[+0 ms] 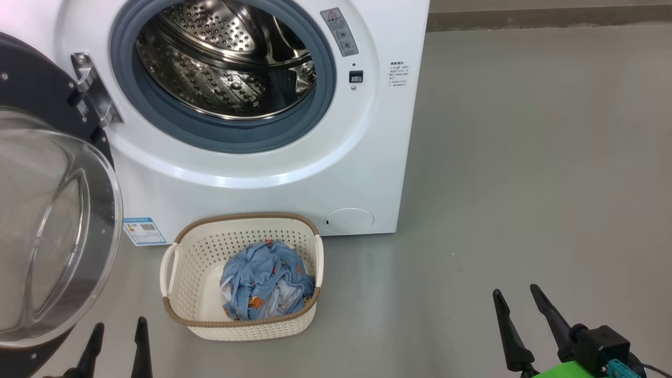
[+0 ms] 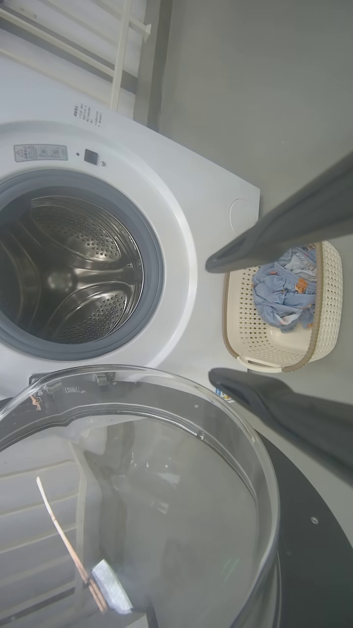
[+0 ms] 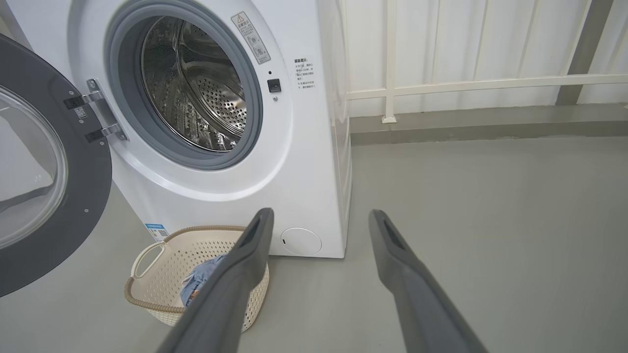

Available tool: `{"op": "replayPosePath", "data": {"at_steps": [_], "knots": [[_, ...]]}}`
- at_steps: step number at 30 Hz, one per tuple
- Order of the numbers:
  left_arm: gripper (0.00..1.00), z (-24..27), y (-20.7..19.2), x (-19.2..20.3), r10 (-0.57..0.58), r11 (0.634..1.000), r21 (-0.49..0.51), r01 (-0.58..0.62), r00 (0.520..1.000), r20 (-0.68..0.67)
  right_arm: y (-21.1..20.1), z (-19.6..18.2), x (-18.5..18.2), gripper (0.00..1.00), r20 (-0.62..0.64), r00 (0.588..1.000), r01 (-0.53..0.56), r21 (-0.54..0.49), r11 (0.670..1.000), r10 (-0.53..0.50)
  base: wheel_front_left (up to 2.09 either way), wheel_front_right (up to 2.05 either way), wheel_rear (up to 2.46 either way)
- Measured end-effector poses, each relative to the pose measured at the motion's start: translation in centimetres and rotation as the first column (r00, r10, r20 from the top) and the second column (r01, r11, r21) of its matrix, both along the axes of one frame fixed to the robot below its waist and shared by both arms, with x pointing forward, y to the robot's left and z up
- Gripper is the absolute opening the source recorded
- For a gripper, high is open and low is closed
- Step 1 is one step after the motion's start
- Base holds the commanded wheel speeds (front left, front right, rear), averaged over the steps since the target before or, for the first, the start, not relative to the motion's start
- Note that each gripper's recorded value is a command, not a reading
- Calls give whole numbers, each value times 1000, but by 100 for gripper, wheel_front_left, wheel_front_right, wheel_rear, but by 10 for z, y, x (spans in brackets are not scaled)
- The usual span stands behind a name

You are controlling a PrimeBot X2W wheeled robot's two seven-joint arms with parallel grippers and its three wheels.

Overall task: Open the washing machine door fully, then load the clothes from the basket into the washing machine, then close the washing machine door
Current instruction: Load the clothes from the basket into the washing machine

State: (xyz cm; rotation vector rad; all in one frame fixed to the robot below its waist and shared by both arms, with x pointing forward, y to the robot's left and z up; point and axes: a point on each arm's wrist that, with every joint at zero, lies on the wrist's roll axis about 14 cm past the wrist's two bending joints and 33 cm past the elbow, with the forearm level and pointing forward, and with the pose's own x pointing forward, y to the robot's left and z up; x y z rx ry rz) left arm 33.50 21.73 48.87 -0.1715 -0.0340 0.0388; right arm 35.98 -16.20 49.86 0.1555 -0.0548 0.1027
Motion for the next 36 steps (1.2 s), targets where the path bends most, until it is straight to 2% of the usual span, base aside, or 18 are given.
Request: {"op": "replayPosePath", "data": {"at_steps": [23,36], "knots": [[100,3,0,-3,-4,1000,7,4,1000,9,2,3,-2,100,10,1000,-7,1,1000,7,3,-3,0],[100,-2,2,-3,3,1000,7,-3,1000,-7,3,0,-1,100,1,1000,-9,4,1000,9,132,-132,0]]}}
